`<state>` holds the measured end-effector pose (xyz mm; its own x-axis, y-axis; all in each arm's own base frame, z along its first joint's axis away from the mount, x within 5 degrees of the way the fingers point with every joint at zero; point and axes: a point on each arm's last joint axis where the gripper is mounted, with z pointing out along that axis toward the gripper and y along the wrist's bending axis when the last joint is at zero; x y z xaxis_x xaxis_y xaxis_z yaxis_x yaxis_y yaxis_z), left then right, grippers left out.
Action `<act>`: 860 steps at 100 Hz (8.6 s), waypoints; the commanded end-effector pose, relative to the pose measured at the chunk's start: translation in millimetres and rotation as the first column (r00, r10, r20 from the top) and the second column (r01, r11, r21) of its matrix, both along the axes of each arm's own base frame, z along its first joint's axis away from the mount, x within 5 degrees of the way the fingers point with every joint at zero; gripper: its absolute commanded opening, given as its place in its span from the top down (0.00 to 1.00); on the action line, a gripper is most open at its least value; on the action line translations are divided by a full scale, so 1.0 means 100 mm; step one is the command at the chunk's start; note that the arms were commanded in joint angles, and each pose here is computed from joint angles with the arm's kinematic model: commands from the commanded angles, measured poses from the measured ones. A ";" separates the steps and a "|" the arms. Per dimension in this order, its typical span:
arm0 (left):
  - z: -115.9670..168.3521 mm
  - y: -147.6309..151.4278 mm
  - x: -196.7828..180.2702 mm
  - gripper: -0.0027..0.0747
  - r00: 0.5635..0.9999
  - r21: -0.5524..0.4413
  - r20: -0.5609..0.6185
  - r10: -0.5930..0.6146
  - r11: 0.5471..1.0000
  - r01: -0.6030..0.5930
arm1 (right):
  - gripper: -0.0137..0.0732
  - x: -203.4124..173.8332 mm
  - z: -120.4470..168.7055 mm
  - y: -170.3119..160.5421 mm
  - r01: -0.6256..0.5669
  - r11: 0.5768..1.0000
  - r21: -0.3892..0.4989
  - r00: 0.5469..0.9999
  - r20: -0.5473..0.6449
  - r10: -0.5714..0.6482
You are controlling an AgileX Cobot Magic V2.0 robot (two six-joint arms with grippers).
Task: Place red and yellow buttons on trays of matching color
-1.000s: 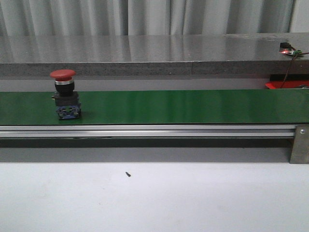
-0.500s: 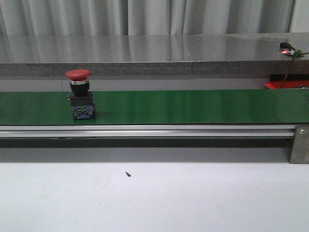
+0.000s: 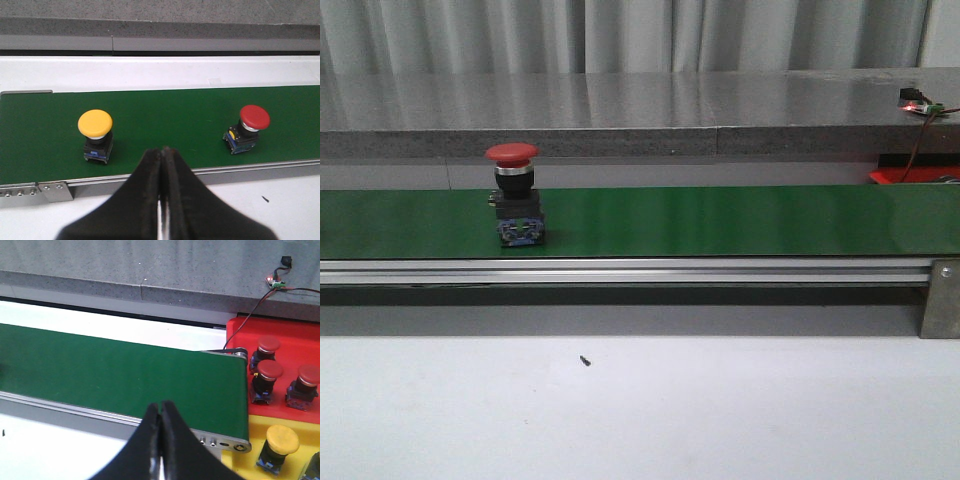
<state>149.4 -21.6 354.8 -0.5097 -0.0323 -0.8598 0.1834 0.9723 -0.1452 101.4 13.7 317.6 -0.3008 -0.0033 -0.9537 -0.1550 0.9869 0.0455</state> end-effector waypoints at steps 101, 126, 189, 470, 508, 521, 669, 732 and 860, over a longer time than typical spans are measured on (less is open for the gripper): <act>0.14 -0.01 0.01 0.99 0.997 -0.029 0.080 0.012 1.000 -0.009 | 0.91 0.01 0.13 -0.01 0.022 0.999 0.030 0.996 0.081 -0.025; 0.14 -0.01 0.01 0.99 0.997 -0.029 0.082 0.012 1.000 -0.010 | 0.91 0.14 0.19 0.02 -0.025 0.999 0.036 1.000 -0.018 0.025; 0.14 -0.01 0.01 0.99 0.996 -0.029 0.083 0.013 1.000 -0.011 | 0.19 1.35 0.30 0.29 -0.223 0.972 0.067 0.907 -0.352 0.233; 0.14 -0.01 0.02 0.99 0.996 -0.029 0.087 0.015 0.999 -0.013 | 0.68 2.75 0.22 -1.32 0.291 0.957 0.002 0.931 -0.232 -0.282; 0.14 -0.01 0.02 0.99 0.996 -0.029 0.087 0.015 0.999 -0.013 | 0.68 3.10 0.07 -1.63 0.305 0.949 0.074 0.902 -0.341 -0.264; 0.14 -0.01 0.02 0.99 0.996 -0.029 0.087 0.015 0.999 -0.013 | 0.68 3.23 -0.03 -1.69 0.305 0.949 0.075 0.900 -0.349 -0.262; 0.14 -0.01 0.02 0.99 0.996 -0.029 0.087 0.015 0.999 -0.013 | 0.28 3.43 -0.41 -1.80 0.340 0.938 0.072 0.882 -0.372 -0.291; 0.14 -0.01 0.02 0.99 0.996 -0.029 0.087 0.015 0.999 -0.013 | 0.28 2.89 0.01 -1.14 0.218 0.973 0.075 0.905 -0.388 -0.173; 0.14 -0.01 0.02 0.99 0.996 -0.029 0.087 0.015 0.999 -0.013 | 0.28 2.27 0.00 0.70 -0.536 0.843 0.033 0.662 -0.604 0.445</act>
